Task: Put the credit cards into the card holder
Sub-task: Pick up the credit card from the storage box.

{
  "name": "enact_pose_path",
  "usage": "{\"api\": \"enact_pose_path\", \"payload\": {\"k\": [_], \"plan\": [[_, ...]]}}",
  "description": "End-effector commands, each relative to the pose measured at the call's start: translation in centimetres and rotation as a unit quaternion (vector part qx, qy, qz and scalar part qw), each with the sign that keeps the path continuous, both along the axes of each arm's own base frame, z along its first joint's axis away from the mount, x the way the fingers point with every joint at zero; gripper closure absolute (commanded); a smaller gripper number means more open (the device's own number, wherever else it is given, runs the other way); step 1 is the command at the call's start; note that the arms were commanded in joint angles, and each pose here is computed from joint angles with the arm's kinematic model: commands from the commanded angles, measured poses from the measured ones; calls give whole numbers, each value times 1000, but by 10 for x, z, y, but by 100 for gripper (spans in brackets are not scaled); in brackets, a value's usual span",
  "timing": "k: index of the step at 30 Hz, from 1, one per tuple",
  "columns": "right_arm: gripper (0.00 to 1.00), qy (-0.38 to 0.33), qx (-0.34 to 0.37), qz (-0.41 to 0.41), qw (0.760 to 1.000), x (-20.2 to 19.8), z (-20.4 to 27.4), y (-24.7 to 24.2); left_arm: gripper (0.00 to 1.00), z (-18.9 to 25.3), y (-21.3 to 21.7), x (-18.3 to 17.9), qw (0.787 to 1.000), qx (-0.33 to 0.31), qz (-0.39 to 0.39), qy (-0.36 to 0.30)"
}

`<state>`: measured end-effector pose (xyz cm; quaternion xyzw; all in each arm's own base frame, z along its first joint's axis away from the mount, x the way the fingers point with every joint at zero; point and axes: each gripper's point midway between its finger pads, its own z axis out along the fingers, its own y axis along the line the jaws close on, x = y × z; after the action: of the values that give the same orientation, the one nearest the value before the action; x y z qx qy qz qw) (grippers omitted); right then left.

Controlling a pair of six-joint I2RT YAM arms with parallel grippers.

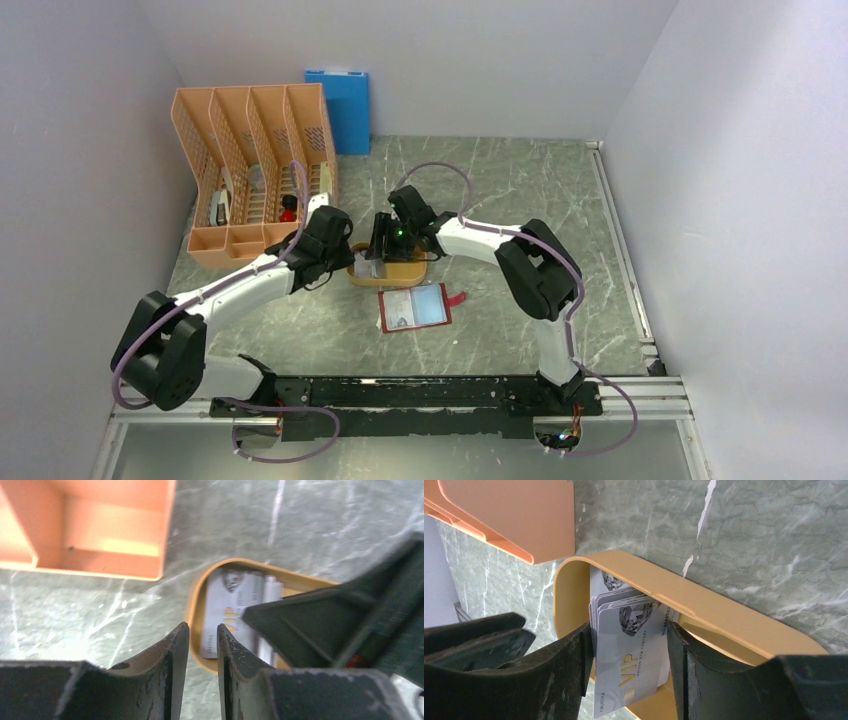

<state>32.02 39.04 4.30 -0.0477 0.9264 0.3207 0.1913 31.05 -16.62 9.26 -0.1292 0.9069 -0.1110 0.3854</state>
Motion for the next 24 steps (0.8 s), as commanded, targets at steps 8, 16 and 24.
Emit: {"api": "enact_pose_path", "payload": {"k": [8, 16, 24], "plan": [[44, -7, 13, 29, 999, -13, 21, 22, 70, -44, 15, -18, 997, -11, 19, 74], [45, 0, 18, 51, 999, -29, 21, 39, 71, -55, 7, -22, 996, -26, 5, 88], [45, -9, 17, 54, 998, -34, 33, 46, 71, -49, 12, -22, 997, -21, 13, 78]]}}
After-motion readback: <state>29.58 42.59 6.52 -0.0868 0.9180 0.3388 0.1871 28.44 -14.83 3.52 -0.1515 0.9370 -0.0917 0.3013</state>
